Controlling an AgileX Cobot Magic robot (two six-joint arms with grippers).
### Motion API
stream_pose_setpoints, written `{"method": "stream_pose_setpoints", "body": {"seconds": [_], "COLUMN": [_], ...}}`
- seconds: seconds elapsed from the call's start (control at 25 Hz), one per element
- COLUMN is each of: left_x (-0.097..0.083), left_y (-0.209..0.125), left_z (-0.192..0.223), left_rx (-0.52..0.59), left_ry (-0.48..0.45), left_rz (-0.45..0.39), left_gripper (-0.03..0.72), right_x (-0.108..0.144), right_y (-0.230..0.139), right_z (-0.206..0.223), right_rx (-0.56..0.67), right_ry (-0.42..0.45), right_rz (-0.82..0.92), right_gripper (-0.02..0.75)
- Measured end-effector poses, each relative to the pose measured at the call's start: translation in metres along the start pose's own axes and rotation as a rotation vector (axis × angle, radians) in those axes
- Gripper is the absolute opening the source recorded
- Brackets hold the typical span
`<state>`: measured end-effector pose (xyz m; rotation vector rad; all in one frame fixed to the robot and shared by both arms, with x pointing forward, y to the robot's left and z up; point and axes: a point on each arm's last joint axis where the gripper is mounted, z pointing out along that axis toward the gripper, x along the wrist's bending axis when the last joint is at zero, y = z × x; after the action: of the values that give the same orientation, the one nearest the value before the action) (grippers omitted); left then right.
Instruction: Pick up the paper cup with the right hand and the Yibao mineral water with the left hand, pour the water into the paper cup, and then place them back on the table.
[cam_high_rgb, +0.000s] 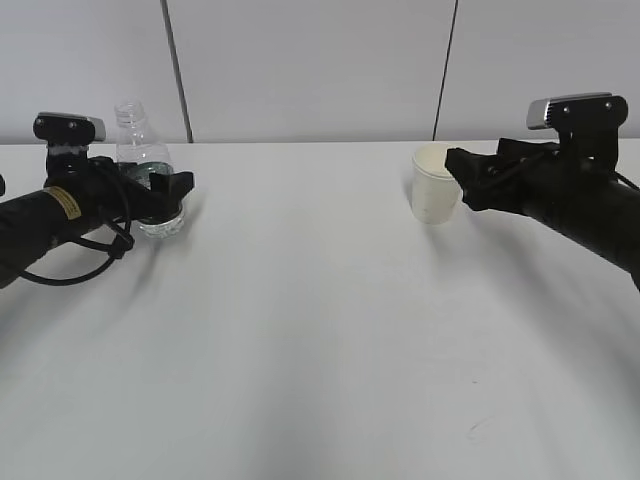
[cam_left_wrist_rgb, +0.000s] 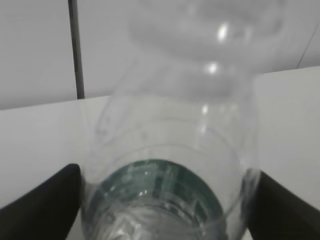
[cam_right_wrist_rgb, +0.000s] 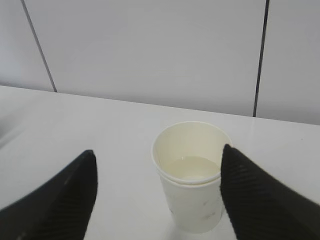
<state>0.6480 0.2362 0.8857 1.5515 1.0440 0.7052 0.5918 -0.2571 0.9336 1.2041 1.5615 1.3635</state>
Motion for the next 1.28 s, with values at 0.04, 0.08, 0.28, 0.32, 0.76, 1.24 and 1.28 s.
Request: {"method": "stream_pose_setpoints", "body": {"seconds": [0.04,0.08,0.28,0.32,0.76,1.24,1.28], "left_x": [-0.001,-0.002,-0.005,-0.006,-0.01,0.0,-0.001], "left_y": [0.003,0.008,0.034,0.039,0.088,0.16,0.167], "left_z": [-0.002,-0.005,-0.013,-0.015,-0.037,-0.055,-0.055], "left_rx": [-0.007,-0.016,-0.075,-0.085,-0.122,0.005,0.022], "left_ry": [0.0,0.0,0.0,0.001,0.046,0.262,0.283], "left_rz": [0.002,0.006,0.032,0.036,0.087,-0.025,-0.03], "left_gripper": [0.593,0.593,0.592,0.592,0.59,0.58,0.578], "right_x": [0.0,0.0,0.001,0.002,0.005,-0.005,-0.007], "right_y": [0.0,0.0,0.009,0.013,0.059,0.123,0.127], "right_z": [0.0,0.0,-0.003,-0.004,-0.022,-0.011,-0.01], "right_rx": [0.0,0.0,-0.022,-0.033,-0.106,0.008,0.026], "right_ry": [0.0,0.0,0.006,0.008,-0.009,-0.1,-0.111], "right_rz": [0.0,0.0,-0.012,-0.017,-0.037,0.004,0.018], "right_gripper": [0.595,0.595,0.595,0.595,0.595,0.595,0.595]}}
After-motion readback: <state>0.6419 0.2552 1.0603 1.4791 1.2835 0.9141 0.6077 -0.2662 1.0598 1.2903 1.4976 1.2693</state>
